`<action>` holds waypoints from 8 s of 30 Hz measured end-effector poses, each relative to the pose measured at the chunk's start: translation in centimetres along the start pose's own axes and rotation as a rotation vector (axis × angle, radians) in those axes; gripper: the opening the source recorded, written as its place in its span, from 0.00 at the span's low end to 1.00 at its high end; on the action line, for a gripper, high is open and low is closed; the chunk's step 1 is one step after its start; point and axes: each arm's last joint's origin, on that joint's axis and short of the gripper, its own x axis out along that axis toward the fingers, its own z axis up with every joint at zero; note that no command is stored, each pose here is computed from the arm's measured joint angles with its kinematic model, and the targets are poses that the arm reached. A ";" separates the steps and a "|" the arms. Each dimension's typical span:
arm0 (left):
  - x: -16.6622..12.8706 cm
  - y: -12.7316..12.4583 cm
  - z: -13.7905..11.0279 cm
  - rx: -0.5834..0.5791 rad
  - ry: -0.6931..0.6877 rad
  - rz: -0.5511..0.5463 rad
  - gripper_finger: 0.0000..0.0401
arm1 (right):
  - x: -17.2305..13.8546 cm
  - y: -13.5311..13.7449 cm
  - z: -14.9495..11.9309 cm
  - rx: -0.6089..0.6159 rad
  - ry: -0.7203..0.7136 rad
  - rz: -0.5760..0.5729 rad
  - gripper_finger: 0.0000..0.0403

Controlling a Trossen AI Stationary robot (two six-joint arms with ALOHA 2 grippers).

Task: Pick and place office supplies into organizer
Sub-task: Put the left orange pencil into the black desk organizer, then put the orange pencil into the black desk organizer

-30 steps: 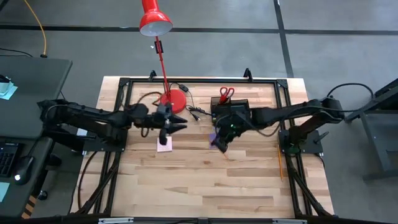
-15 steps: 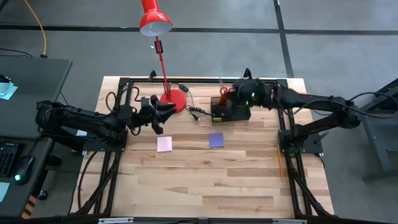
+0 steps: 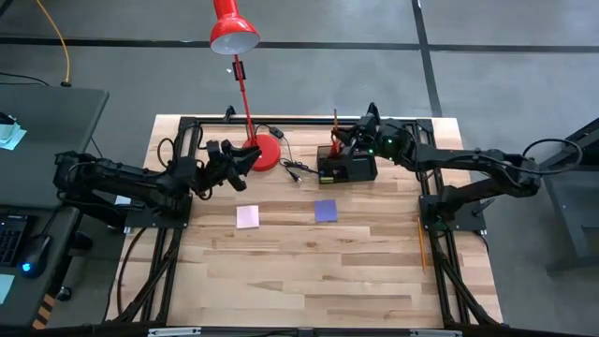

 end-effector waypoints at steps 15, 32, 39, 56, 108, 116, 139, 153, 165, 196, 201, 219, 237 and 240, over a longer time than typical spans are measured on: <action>0.0 -0.3 0.0 -0.090 0.028 -0.076 0.28 | 4.1 0.4 -4.7 0.080 -0.031 -0.040 0.00; -0.1 -0.5 -0.1 -0.099 0.065 -0.154 0.28 | 5.8 0.1 -7.1 0.051 -0.008 -0.088 0.00; -0.1 -0.5 -0.1 -0.115 0.067 -0.153 0.28 | 5.8 0.0 -7.6 0.040 0.038 -0.095 0.04; -0.1 -0.4 -0.1 -0.114 0.073 -0.150 0.28 | 5.7 -0.2 -7.6 0.038 0.034 -0.147 0.20; 2.0 -0.4 -4.5 0.076 0.583 -0.211 0.28 | -7.1 5.6 -4.1 1.146 0.993 0.243 0.21; 4.5 -1.5 -5.3 0.076 0.674 -0.229 0.28 | -9.1 6.5 -4.3 1.084 1.234 0.449 0.21; 5.3 -2.3 -4.6 0.056 0.655 -0.304 0.28 | -14.9 5.5 -8.0 0.964 1.691 -0.249 0.21; 5.3 -2.4 -4.5 0.163 0.630 -0.347 0.28 | -16.1 8.3 -9.7 0.843 1.445 -0.644 0.21; 5.3 -2.4 -4.5 0.178 0.626 -0.353 0.28 | -17.8 11.6 -11.9 0.841 1.637 -0.821 0.21; 5.3 -2.4 -4.6 0.154 0.641 -0.369 0.28 | -21.8 14.9 -16.2 0.648 1.472 -0.973 0.21; 5.3 -2.4 -4.6 0.097 0.651 -0.349 0.28 | -21.2 15.7 -17.5 0.643 1.410 -0.924 0.21; 5.3 -2.3 -4.6 0.082 0.640 -0.307 0.28 | -20.9 16.1 -17.5 0.639 1.346 -0.900 0.21; 5.4 -2.2 -4.6 0.100 0.630 -0.286 0.28 | -21.1 17.1 -15.6 0.615 1.333 -0.912 0.21; 5.4 -2.2 -4.6 0.114 0.629 -0.290 0.28 | -21.2 17.6 -14.2 0.585 1.321 -0.921 0.21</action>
